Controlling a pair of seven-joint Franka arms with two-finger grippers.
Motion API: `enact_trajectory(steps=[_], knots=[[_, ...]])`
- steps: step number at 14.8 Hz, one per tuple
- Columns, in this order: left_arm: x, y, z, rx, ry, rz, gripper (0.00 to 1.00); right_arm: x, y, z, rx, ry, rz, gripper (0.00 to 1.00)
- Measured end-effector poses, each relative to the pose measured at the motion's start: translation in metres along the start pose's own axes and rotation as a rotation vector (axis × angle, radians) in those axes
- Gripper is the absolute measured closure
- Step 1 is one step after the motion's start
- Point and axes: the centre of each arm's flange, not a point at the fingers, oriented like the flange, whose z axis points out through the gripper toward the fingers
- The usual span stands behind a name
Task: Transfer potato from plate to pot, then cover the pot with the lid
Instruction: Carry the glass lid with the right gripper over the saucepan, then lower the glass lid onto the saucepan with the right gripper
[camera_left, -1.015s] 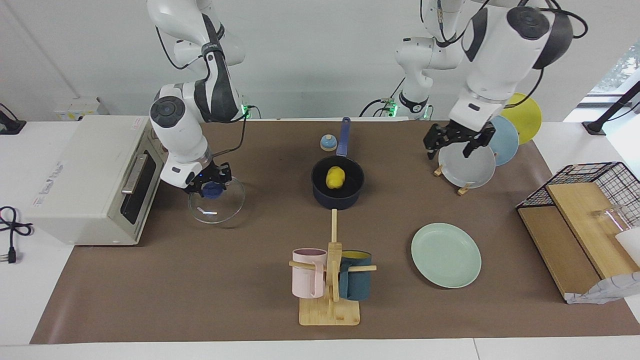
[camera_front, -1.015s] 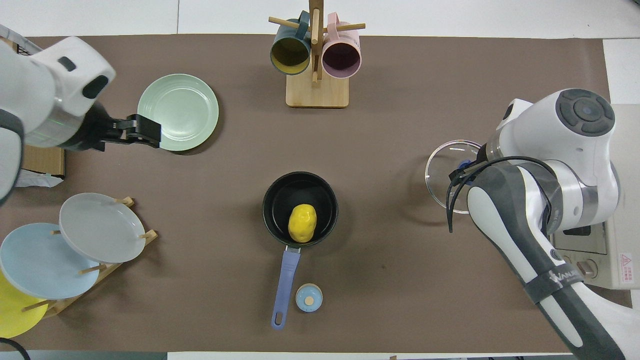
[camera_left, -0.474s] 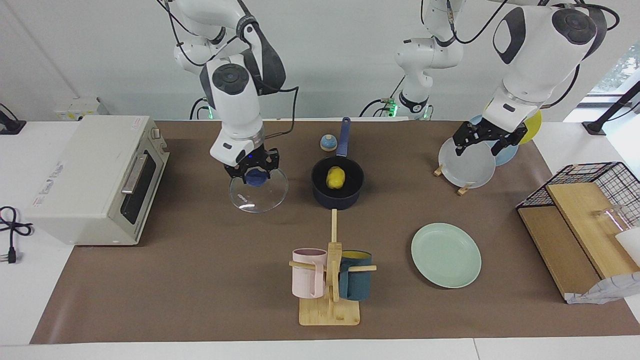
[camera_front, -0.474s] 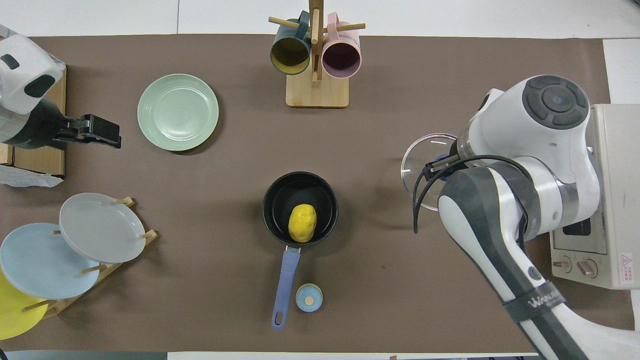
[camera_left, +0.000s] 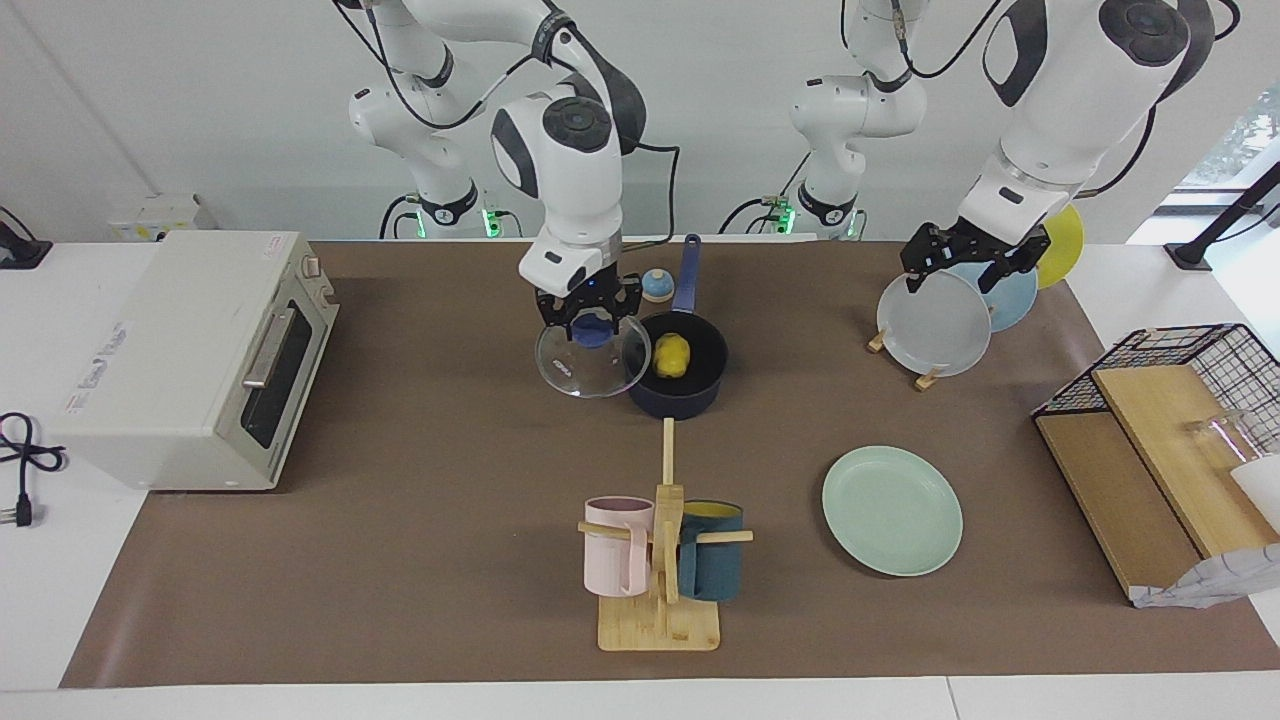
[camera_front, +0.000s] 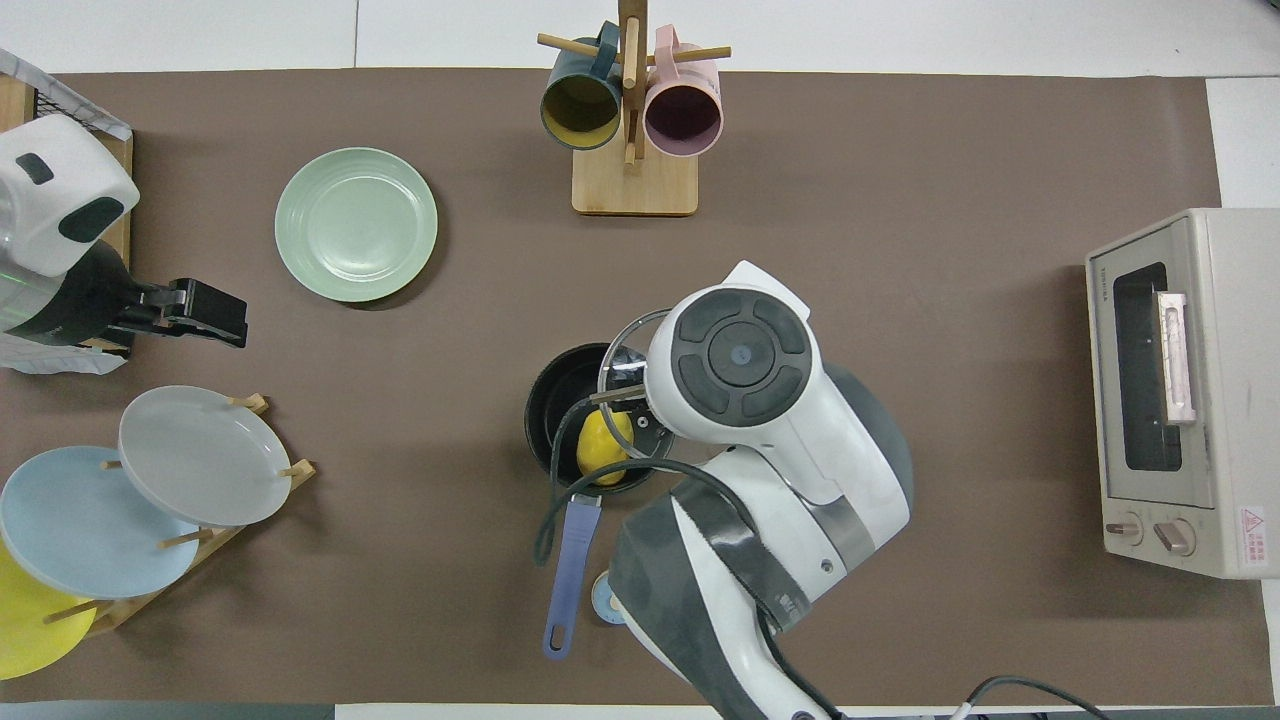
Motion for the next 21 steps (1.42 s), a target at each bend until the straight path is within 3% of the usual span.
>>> enact_trajectory(steps=[4, 9, 13, 18, 21], knots=[[0.004, 0.003, -0.007, -0.005, 0.072, 0.005, 0.0, -0.011, -0.041, 0.018, 0.022, 0.023, 0.032, 0.33], [0.001, 0.003, -0.014, -0.006, 0.093, 0.003, 0.0, -0.008, -0.081, 0.053, -0.01, 0.01, 0.012, 0.33], [0.002, -0.001, -0.015, -0.006, 0.094, -0.003, 0.0, 0.009, -0.061, 0.055, 0.003, -0.003, 0.067, 0.33], [-0.007, -0.002, -0.027, -0.003, 0.054, -0.004, 0.0, 0.005, -0.056, 0.055, 0.025, -0.095, 0.113, 0.33], [-0.008, -0.002, -0.025, -0.002, 0.038, -0.004, 0.0, -0.002, -0.065, 0.055, 0.02, -0.104, 0.102, 0.33]])
